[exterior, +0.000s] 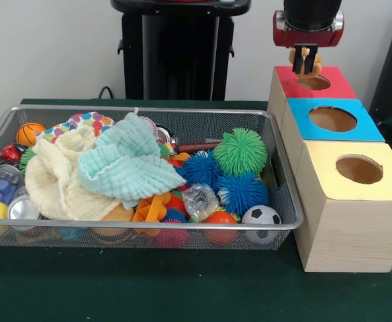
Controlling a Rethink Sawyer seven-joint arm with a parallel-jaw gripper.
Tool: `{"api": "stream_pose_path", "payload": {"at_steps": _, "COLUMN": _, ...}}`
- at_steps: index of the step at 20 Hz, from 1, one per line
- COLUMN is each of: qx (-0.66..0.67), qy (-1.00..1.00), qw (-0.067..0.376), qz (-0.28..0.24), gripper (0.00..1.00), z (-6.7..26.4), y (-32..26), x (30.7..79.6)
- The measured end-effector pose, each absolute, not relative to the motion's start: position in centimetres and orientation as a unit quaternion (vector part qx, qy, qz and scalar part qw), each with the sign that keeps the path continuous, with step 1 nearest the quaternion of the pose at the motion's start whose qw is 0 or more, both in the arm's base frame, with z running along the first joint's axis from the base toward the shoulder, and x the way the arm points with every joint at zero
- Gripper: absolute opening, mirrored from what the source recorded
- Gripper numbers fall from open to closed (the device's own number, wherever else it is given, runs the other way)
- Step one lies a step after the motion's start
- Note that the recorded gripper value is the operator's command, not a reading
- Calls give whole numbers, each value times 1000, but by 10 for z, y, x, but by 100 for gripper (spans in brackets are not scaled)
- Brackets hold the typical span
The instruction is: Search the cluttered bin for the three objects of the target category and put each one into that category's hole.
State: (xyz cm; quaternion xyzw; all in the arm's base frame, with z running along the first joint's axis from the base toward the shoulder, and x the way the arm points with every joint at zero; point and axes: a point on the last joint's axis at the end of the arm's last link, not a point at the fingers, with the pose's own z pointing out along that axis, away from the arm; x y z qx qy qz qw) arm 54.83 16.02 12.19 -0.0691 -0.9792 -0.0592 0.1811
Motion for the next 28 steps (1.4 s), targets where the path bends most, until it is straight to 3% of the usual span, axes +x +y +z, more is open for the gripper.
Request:
{"api": "stream_pose_path", "payload": {"at_steps": 18, "qx": -42, "qy": -981, "qw": 177, "qz": -68, "gripper": 0, "z": 119, "y": 224, "x": 536}}
{"api": "stream_pose_path", "payload": {"at_steps": 19, "qx": -36, "qy": -982, "qw": 174, "qz": -69, "gripper": 100, "z": 119, "y": 235, "x": 534}}
{"api": "stream_pose_path", "payload": {"at_steps": 28, "qx": -40, "qy": -983, "qw": 164, "qz": -70, "gripper": 100, "z": 119, "y": 238, "x": 536}}
